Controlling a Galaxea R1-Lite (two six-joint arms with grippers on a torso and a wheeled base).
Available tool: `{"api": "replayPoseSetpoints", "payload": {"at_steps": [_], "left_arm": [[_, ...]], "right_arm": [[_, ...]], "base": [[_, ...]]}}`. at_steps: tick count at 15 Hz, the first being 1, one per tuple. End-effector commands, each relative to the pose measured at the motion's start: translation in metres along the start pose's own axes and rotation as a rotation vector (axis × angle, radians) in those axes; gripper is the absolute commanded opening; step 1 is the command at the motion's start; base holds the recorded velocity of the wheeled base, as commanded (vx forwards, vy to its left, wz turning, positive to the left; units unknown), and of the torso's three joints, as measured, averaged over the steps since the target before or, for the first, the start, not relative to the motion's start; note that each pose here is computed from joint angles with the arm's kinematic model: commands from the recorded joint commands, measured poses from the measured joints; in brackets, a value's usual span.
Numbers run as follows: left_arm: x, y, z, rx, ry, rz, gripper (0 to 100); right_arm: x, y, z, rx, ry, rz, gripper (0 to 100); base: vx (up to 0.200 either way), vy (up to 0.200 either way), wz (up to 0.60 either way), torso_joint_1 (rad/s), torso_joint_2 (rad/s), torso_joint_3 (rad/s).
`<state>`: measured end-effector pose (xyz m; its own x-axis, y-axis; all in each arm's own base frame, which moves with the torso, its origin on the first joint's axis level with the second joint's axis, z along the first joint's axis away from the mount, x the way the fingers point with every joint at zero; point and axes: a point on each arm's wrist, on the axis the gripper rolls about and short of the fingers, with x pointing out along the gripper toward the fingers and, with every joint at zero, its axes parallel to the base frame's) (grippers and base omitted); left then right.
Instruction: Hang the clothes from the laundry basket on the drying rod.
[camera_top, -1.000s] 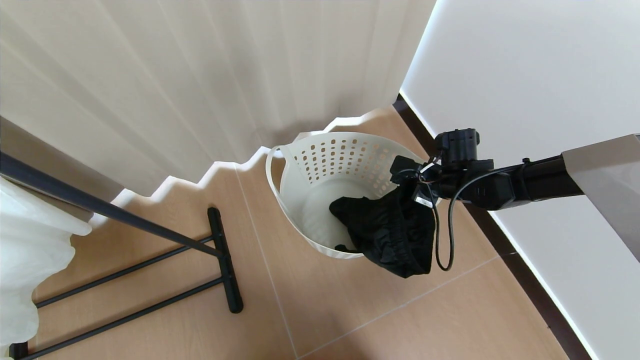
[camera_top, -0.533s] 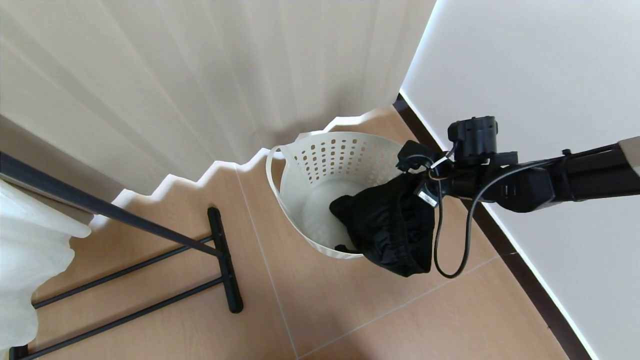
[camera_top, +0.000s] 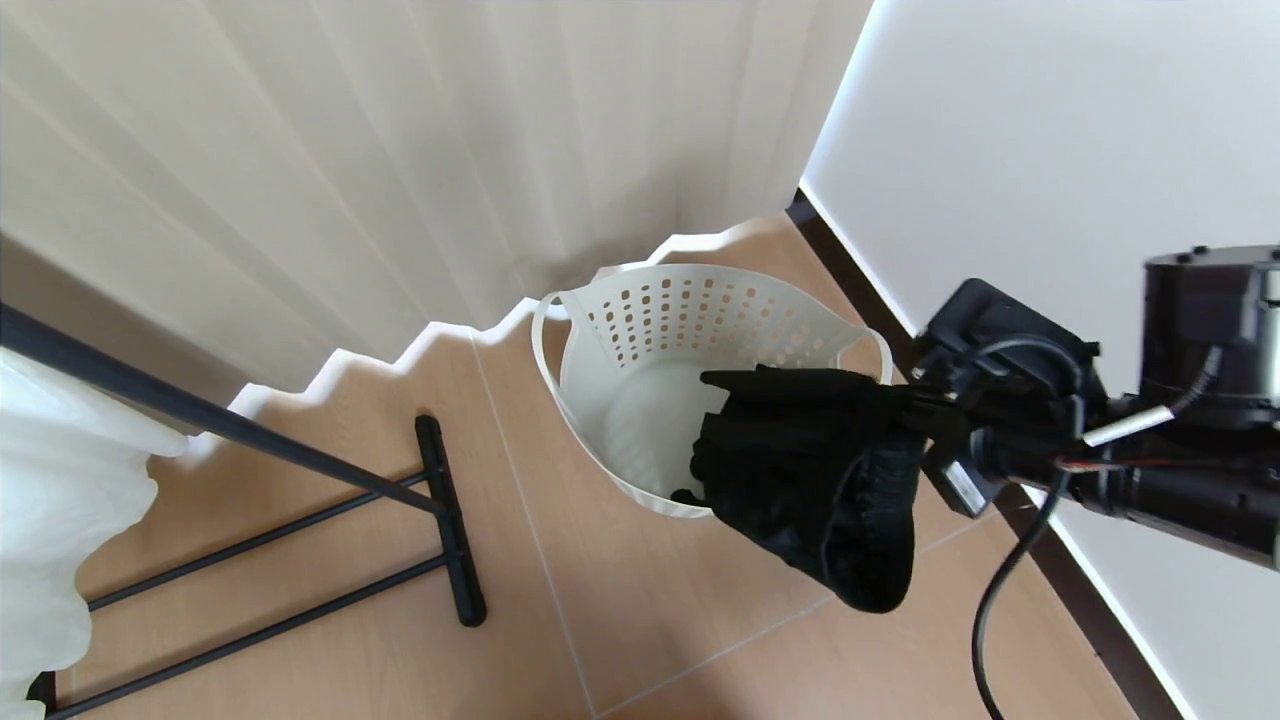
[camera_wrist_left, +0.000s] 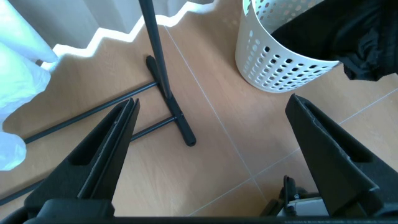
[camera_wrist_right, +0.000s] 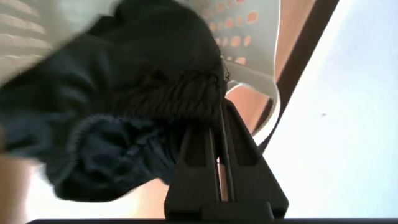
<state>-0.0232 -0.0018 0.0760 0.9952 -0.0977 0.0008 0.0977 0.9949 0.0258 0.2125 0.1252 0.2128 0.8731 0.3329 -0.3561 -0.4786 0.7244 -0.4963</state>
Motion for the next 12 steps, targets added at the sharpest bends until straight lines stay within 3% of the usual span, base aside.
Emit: {"api": "replayPoseSetpoints", "payload": {"at_steps": [1,4,12], "left_arm": [[0.000,0.000,0.000,0.000,0.001,-0.002,100],[0.000,0.000,0.000,0.000,0.001,0.000,100],[0.000,0.000,0.000,0.000,0.001,0.000,100]], "right_arm": [[-0.054,0.013,-0.019,0.020,-0.178,-0.036,0],[-0.046,0.012,-0.016,0.027,-0.195,-0.060,0],[-0.036,0.011,-0.020,0.032,-0.155,-0.062,0]], "base": [[0.000,0.000,0.00,0.000,0.00,0.000],[0.000,0.000,0.00,-0.001,0.00,0.033],[0.000,0.000,0.00,0.002,0.00,0.190]]}}
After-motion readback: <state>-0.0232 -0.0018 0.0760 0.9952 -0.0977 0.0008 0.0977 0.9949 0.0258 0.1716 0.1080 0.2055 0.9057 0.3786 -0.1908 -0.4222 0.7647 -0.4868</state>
